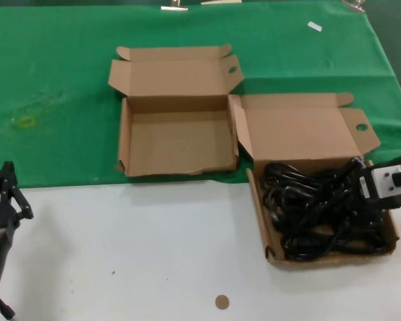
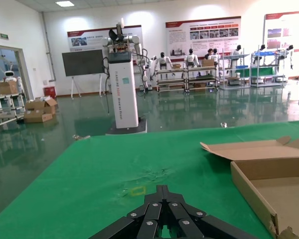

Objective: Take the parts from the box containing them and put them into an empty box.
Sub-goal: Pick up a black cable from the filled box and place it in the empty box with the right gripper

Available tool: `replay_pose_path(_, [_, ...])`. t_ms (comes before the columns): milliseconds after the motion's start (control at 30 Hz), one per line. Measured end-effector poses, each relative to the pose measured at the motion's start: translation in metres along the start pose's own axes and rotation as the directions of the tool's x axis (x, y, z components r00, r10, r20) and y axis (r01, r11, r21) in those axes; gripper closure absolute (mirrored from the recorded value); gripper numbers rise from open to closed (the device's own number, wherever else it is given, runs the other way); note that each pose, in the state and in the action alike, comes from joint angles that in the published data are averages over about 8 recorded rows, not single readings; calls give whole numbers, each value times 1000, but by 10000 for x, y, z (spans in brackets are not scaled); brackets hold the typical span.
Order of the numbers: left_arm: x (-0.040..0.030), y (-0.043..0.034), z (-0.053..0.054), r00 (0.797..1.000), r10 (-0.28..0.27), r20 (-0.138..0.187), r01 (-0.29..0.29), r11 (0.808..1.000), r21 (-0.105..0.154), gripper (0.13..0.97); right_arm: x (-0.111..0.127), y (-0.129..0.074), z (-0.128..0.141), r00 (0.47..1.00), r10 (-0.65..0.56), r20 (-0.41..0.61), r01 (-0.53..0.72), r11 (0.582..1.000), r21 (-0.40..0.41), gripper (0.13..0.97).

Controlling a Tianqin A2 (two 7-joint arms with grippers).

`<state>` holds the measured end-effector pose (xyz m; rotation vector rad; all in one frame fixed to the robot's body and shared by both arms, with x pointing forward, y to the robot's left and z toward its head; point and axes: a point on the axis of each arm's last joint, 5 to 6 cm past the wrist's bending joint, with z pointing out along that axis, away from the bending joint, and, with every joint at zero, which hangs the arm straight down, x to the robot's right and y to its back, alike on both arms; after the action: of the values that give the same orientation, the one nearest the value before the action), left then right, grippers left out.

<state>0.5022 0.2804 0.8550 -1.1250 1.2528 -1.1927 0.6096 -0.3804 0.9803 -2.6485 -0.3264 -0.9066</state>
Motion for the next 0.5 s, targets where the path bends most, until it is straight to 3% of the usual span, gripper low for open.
replay_pose_path(333, [0,0,0,1000,0,0,0,1000,0,953,66,-77,-175,1000,5,-21,-5,1000,2,859])
replay_pose_path(500, [0,0,0,1000,0,0,0,1000,0,953,135,-123,-312,999,7,-38,-7,1000,3,863])
